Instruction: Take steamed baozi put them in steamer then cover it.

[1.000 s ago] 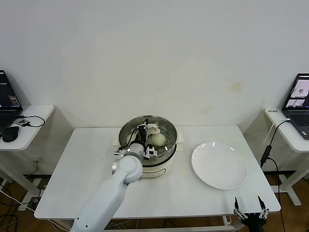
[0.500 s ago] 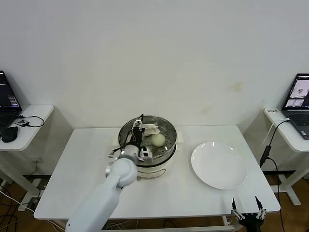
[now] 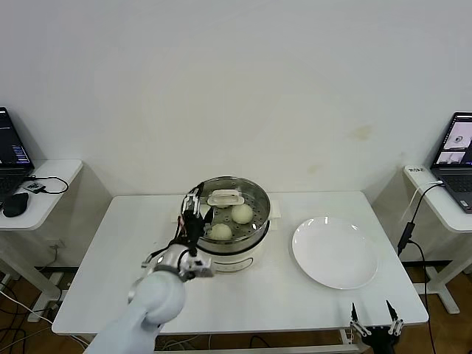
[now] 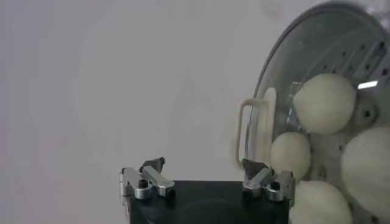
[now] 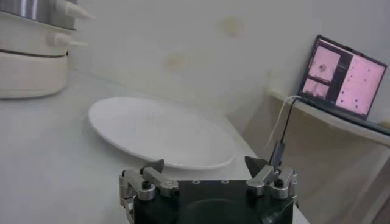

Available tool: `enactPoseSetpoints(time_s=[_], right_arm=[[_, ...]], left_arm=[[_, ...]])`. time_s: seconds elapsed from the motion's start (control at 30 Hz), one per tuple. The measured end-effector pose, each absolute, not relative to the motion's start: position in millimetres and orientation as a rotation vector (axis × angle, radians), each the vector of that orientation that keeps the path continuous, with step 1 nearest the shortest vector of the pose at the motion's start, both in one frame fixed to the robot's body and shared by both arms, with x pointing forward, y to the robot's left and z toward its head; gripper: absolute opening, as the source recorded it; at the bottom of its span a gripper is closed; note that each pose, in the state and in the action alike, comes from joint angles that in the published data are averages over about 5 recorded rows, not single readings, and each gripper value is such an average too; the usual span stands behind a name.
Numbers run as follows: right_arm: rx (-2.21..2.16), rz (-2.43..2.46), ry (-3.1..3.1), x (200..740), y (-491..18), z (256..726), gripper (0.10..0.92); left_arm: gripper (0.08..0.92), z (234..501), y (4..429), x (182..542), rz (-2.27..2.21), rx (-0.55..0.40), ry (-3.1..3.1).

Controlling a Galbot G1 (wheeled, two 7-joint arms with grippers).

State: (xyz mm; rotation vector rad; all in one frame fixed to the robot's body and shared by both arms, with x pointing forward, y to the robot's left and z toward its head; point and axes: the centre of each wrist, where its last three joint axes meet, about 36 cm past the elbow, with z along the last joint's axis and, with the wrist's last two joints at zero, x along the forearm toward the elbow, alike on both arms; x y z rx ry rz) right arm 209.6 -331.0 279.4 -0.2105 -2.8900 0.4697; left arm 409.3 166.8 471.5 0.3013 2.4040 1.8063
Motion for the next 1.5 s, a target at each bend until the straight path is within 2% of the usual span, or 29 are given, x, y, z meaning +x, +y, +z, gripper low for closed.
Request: enactPoseSetpoints(time_s=[0.13, 0.33, 0.47, 0.63, 0.93, 1.17, 1.5], right_arm=[[-0.198, 0.474, -2.895, 209, -332, 281, 0.823], [-0.146, 0.484, -2.915, 208, -334, 285, 0.823], [-0.101, 0.470, -2.928, 208, -333, 290, 0.823], [-0.036, 0.422, -2.946, 209, -328, 298, 0.823], [0.088, 0.291, -2.970, 212, -309, 311, 0.823], [0.132, 0.217, -2.973, 215, -297, 323, 0.823], [0.132, 0.190, -2.970, 220, -286, 332, 0.823]], left_arm=[[0.823, 469, 182, 384, 1.602, 0.352, 2.536], [0.823, 444, 214, 351, 1.127, 0.379, 2.810], [0.823, 424, 233, 329, 0.806, 0.315, 2.976], [0.823, 402, 252, 303, 0.493, 0.188, 3.111], [0.823, 372, 280, 268, 0.203, 0.006, 3.208], [0.823, 357, 289, 253, 0.109, -0.051, 3.238], [0.823, 351, 295, 246, 0.076, -0.079, 3.242]])
